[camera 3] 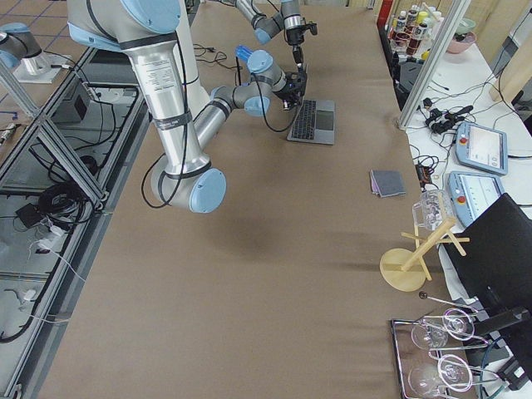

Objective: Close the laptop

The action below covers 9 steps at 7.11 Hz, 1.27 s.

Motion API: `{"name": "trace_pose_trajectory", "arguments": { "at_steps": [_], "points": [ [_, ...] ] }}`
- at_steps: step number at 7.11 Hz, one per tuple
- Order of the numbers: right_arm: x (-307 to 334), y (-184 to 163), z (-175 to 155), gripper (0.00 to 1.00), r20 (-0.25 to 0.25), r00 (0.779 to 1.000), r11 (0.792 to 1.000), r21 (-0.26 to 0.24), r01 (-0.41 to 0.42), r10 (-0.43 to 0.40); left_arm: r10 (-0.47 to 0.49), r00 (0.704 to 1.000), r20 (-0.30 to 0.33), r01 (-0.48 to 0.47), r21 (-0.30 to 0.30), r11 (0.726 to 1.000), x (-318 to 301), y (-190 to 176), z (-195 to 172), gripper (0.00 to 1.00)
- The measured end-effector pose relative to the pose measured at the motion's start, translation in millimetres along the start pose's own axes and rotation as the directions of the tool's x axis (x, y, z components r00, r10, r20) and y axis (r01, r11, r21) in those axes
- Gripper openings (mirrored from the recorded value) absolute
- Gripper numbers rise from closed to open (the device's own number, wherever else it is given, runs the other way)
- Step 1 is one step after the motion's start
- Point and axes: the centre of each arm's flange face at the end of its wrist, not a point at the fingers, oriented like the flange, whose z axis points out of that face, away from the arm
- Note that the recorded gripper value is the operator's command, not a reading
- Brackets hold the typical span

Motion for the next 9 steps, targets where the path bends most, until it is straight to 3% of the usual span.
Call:
{"name": "trace_pose_trajectory", "arguments": {
  "at_steps": [2, 6, 9],
  "points": [
    [-2, -11, 9, 0.0, -0.01, 1.0, 1.0, 0.016, -0.004, 0.004, -0.006, 1.0, 0.022, 0.005, 0.027, 1.0, -6, -18, 7, 0.0],
    [-14, -48, 64, 0.0, -0.076, 0.997, 0.998, 0.06, -0.025, 0.029, -0.017, 0.996, 0.091, 0.009, 0.081, 0.997, -25, -40, 38, 0.0],
    [-19, -57, 99, 0.0, -0.118, 0.992, 0.997, 0.07, -0.028, 0.036, -0.038, 0.988, 0.149, 0.021, 0.114, 0.993, -42, -54, 67, 0.0]
  ]
}}
